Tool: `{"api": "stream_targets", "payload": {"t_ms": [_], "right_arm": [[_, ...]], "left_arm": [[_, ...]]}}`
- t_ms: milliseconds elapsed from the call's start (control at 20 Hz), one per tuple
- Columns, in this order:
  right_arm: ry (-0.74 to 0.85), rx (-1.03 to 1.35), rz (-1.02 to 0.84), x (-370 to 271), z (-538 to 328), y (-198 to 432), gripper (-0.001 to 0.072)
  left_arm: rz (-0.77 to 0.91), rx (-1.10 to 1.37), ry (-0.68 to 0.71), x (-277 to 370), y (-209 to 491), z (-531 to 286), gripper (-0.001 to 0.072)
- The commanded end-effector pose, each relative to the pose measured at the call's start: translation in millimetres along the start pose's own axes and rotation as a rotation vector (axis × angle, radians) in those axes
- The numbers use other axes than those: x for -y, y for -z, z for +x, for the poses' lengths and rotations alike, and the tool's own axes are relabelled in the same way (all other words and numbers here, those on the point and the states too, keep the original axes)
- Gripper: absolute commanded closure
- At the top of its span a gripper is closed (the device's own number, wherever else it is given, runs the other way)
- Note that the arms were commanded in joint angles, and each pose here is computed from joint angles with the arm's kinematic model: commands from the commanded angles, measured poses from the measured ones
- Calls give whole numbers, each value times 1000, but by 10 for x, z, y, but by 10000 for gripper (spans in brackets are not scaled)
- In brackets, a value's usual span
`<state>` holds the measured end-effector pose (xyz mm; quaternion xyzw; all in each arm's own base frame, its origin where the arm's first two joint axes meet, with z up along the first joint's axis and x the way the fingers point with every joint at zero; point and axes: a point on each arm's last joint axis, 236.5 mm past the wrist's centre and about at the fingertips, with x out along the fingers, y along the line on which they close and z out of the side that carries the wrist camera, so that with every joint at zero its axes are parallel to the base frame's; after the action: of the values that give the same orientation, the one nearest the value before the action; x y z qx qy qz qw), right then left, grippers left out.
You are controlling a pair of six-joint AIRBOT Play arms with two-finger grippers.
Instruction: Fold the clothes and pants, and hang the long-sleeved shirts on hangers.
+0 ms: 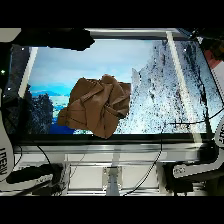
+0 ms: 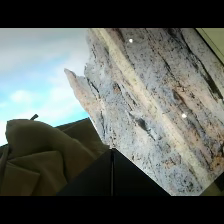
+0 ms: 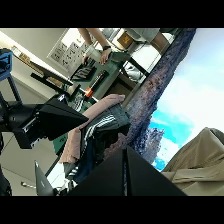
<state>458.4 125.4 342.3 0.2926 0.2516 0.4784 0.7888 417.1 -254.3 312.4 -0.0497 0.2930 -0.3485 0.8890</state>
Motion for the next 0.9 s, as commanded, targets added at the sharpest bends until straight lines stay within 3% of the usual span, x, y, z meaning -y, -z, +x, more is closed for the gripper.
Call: {"api": "stream_targets", "payload": {"t_ms": [0, 850], "right_arm": [[0, 0, -2, -8, 0, -1, 696], [5, 57, 1, 5, -3, -135, 696]], "left_arm": [[0, 0, -1, -2, 0, -1, 688], [-2, -6, -2, -19, 16, 30, 688]]}}
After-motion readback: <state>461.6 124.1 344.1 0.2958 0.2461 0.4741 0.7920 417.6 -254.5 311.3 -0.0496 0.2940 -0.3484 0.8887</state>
